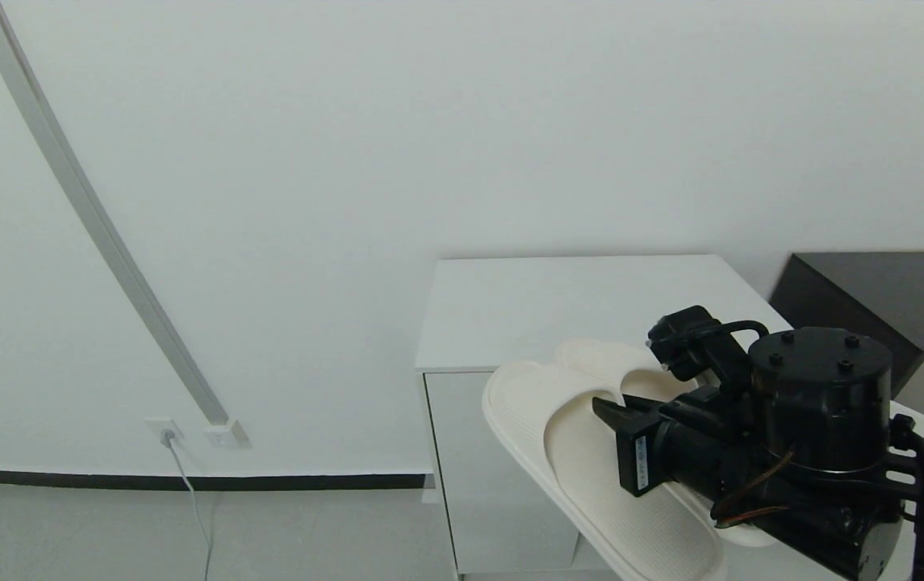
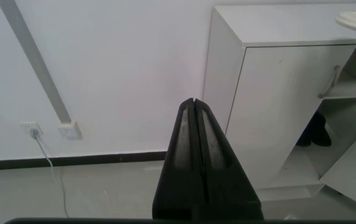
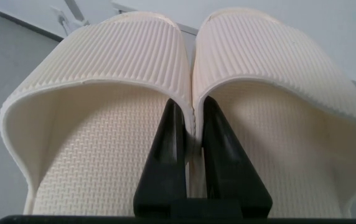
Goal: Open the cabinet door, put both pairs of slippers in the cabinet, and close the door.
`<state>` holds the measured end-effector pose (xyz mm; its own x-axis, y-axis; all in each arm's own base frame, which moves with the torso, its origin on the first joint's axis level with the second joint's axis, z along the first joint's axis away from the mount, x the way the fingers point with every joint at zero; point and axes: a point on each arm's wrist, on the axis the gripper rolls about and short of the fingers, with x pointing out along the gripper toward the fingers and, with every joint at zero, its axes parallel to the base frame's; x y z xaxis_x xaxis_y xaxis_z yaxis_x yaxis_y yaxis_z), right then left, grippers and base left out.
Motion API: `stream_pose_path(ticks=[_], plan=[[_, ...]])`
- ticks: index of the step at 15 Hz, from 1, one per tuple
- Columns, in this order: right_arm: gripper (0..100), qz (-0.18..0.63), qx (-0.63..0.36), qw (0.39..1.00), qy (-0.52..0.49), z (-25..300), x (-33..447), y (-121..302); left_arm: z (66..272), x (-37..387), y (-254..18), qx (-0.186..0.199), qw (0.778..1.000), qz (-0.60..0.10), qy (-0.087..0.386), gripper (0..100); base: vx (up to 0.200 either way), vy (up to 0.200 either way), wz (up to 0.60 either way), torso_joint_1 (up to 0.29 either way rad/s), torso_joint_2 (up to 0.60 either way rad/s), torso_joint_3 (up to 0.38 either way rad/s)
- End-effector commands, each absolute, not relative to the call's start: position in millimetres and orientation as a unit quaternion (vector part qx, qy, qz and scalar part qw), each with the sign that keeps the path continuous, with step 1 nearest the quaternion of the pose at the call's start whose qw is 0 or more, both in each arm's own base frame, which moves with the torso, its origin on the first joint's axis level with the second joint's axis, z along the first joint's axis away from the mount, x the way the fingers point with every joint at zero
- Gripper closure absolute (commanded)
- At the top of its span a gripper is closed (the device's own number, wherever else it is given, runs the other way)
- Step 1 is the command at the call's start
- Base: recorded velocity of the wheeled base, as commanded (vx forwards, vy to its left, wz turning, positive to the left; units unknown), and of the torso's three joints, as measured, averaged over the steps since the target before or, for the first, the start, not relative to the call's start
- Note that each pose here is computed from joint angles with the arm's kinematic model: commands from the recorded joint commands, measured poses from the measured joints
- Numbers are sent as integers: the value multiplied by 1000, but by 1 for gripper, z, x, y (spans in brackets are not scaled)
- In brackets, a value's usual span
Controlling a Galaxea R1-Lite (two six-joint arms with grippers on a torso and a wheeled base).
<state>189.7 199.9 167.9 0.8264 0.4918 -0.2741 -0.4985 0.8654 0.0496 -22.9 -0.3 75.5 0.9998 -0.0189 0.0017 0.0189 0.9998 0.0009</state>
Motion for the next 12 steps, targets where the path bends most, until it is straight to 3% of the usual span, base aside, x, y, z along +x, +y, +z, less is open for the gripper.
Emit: stream_pose_path(ticks=[1,10,12], plan=[[100,258,-14,955,143,166,190,201,76,-23,0,0,1000,-9,-1,100,0,0,0,0,0,0],[100,256,-15,956,143,166,190,201,76,-23,0,0,1000,-8,-1,100,0,0,0,0,0,0],[100,260,-16,955,144,165,188,201,76,-23,0,0,1000,-8,-1,100,0,-200,0,2,5,5]])
